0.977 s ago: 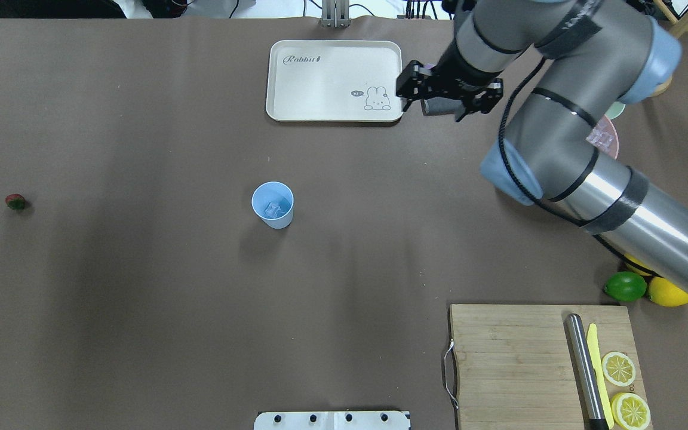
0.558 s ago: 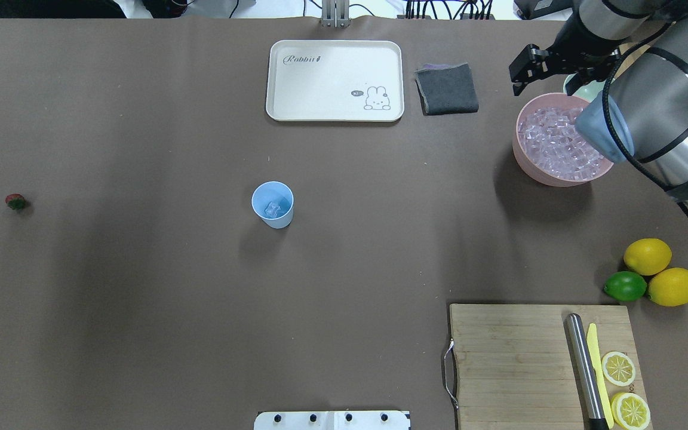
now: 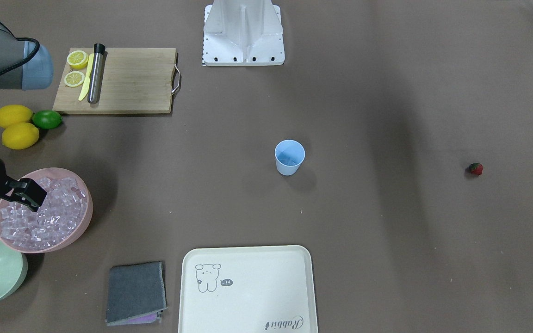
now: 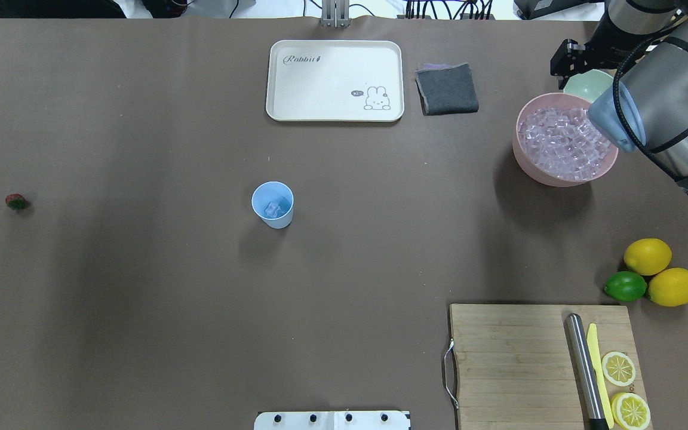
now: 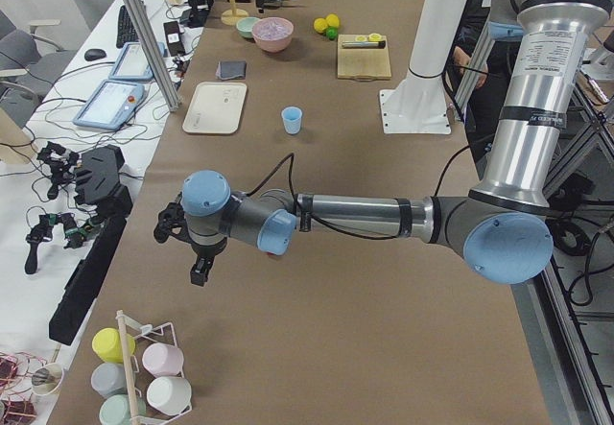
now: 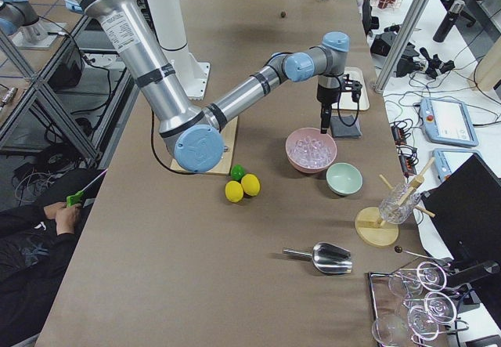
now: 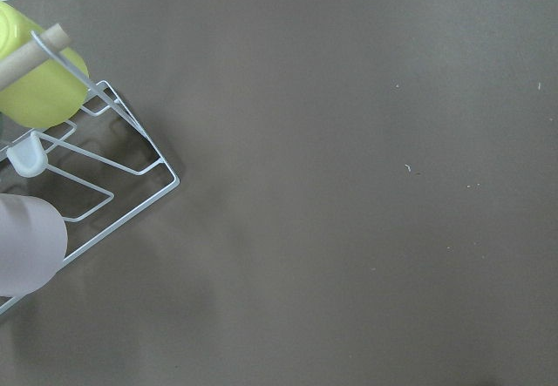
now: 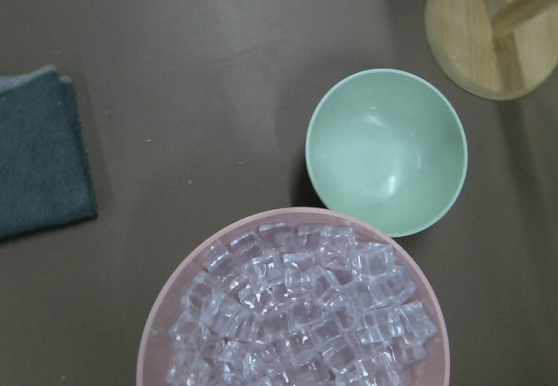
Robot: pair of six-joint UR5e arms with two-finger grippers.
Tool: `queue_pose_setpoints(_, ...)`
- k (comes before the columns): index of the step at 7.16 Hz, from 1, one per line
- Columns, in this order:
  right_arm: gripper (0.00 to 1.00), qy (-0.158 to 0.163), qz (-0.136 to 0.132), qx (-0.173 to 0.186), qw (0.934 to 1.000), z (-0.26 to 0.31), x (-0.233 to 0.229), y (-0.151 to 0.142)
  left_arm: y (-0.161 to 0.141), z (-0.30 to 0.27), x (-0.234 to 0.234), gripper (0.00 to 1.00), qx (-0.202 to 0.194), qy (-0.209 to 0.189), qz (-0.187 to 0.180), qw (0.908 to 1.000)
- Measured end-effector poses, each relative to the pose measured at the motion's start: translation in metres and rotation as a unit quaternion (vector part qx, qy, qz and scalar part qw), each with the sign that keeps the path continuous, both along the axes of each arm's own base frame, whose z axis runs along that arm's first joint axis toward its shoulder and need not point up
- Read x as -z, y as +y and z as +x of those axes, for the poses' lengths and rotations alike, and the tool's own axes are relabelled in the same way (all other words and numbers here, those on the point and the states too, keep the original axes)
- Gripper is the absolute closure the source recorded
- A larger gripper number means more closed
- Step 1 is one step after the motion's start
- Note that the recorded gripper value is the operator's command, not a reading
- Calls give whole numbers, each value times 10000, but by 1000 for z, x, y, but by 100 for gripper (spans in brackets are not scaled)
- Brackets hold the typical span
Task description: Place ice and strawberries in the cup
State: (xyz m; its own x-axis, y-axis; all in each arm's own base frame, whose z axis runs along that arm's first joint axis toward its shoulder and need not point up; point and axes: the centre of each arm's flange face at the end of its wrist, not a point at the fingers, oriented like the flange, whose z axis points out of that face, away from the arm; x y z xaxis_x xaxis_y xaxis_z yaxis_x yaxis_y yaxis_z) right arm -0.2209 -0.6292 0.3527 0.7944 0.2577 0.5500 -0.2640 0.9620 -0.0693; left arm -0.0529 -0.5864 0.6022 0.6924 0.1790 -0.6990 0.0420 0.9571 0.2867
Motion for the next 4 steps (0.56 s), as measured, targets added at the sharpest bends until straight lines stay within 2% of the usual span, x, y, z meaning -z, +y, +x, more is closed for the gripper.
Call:
queue_pose_setpoints(1,2,40,-278,-554,9981,1,-2,-1,1,0,-1,2,-3,-1,2,10000)
queue_pose_setpoints(2,2,185,-421,-1015,9938,1,-5,-2,1,0,-1,2,-3,-1,22,10000)
queue_pose_setpoints(3,6,411,-445,-1306,9896,-2,-14,-2,1,0,0,2,1,1,50,10000)
queue_pose_setpoints(4,16,612,-440,-1396,9873,-8,-28,-1,1,0,0,2,2,2,64,10000)
